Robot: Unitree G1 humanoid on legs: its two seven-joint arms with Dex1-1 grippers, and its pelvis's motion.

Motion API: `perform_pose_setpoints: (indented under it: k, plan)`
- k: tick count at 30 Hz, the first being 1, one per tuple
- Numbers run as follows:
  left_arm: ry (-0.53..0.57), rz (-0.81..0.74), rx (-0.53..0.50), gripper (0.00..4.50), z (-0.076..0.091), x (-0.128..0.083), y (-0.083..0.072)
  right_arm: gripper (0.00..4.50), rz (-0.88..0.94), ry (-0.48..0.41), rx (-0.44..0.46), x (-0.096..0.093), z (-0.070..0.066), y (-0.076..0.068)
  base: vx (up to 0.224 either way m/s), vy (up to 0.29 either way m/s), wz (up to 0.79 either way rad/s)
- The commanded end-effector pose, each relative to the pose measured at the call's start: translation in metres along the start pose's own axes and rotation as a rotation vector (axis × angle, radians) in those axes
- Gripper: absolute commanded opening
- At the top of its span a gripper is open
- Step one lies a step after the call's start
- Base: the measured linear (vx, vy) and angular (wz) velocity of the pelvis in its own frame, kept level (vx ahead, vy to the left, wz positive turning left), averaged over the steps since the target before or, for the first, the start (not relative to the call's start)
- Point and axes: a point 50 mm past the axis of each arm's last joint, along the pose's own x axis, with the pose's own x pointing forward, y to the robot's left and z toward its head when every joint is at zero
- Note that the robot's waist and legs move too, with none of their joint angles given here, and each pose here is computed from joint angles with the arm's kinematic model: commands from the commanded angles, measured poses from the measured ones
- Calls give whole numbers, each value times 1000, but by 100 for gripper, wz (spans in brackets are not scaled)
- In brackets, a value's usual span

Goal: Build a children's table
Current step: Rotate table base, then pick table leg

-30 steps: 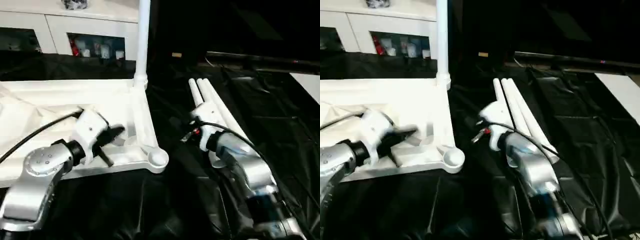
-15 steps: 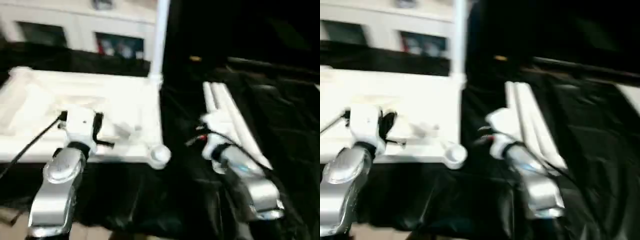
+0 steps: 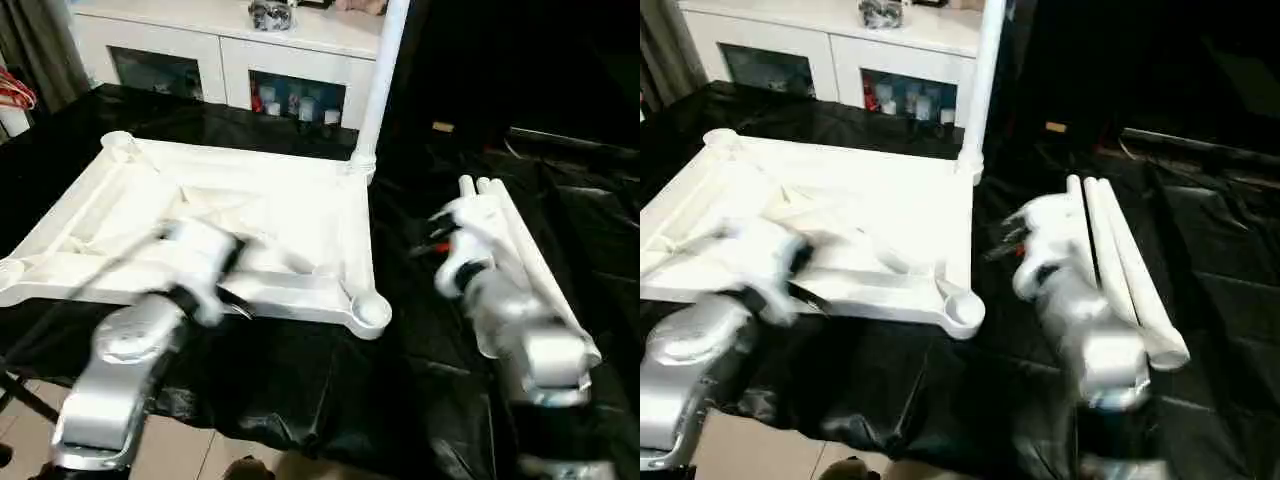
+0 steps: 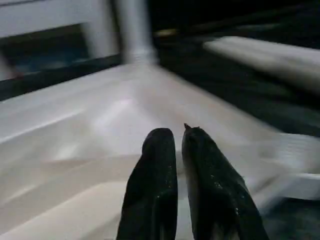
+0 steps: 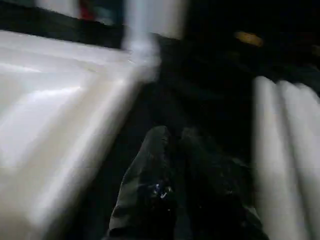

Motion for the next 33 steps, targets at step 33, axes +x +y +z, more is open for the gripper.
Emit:
perform_pose_setpoints:
  k: [33]
  plan:
    - [44,-328,21,219,5,10,-22,230,-26,514,66,30,-14,-27,0,0,0]
